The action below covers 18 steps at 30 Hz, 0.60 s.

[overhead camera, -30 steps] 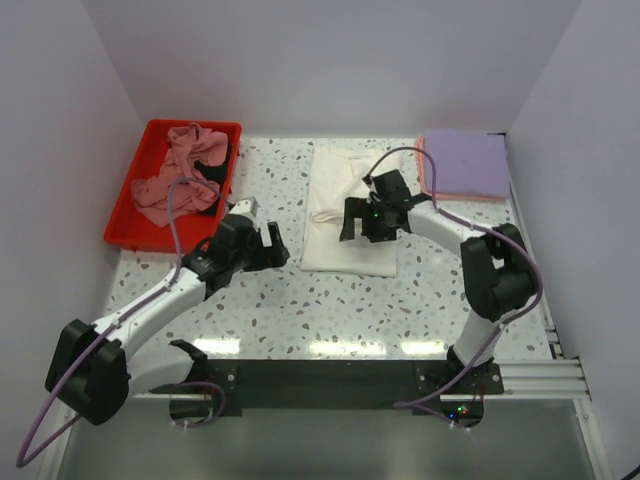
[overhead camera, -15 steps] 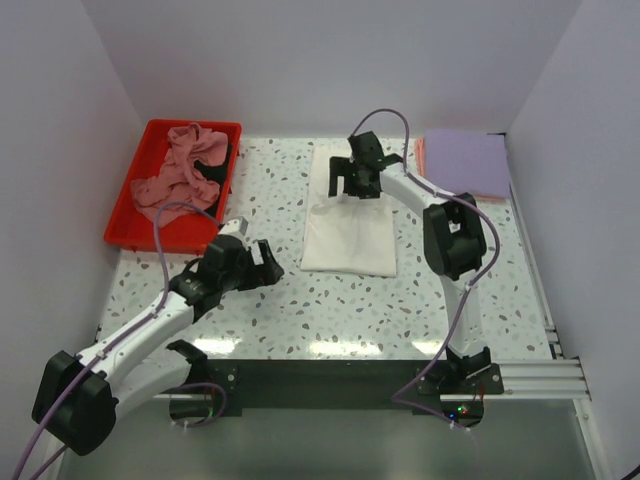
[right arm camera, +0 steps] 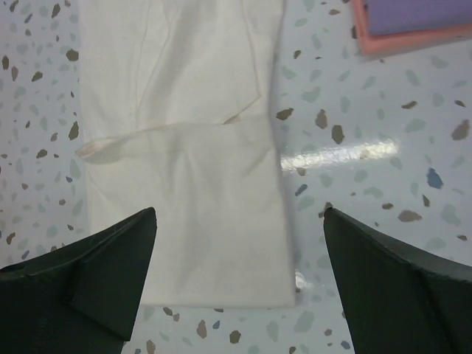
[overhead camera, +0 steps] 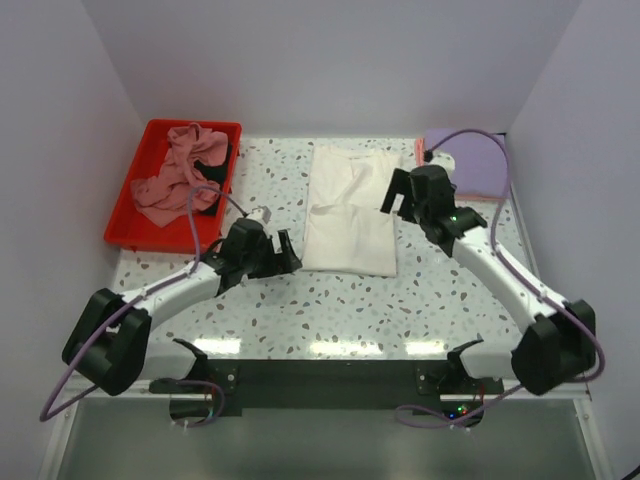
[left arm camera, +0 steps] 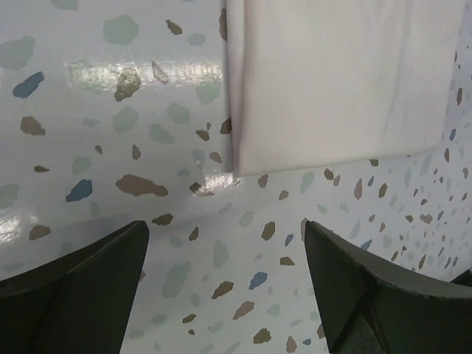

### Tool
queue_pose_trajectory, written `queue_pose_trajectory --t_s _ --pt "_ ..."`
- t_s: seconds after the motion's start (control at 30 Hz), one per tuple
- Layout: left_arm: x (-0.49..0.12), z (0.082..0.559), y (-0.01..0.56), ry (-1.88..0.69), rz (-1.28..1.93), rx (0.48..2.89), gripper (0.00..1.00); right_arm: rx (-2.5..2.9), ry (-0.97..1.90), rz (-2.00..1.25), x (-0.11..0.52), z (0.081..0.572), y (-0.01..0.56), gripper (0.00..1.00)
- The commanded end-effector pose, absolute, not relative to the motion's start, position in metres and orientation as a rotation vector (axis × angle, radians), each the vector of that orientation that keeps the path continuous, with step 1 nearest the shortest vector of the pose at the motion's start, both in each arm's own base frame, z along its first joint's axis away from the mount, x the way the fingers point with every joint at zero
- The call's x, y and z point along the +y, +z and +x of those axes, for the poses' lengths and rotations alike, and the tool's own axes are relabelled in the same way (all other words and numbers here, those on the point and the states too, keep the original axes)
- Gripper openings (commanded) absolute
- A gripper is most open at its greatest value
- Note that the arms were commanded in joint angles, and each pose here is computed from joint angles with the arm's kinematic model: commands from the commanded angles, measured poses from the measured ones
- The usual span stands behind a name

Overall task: Fold and stack the t-shirts
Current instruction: Fold the tshirt

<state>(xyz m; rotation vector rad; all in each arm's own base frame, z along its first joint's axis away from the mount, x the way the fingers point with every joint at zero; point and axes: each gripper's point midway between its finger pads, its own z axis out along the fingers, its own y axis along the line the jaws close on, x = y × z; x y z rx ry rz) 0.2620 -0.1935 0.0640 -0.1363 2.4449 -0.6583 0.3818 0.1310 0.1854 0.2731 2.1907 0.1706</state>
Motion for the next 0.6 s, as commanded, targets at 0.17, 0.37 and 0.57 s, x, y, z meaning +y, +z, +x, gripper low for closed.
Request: queue_pose_trajectory --t_s 0.17,0.37,0.57 --pt "-0.252 0.294 0.079 -0.828 0.02 2.374 0.73 2.124 0.029 0.443 0.074 0.325 0.176 0.99" --pt "-0.26 0.284 0.058 -0.817 0.028 2.431 0.57 2.167 -0.023 0.42 0.066 0.314 0.168 0.99" --pt "-0.257 0.286 0.039 -0.752 -0.004 2.474 0.43 2.205 0.012 0.394 0.073 0.31 0.158 0.99"
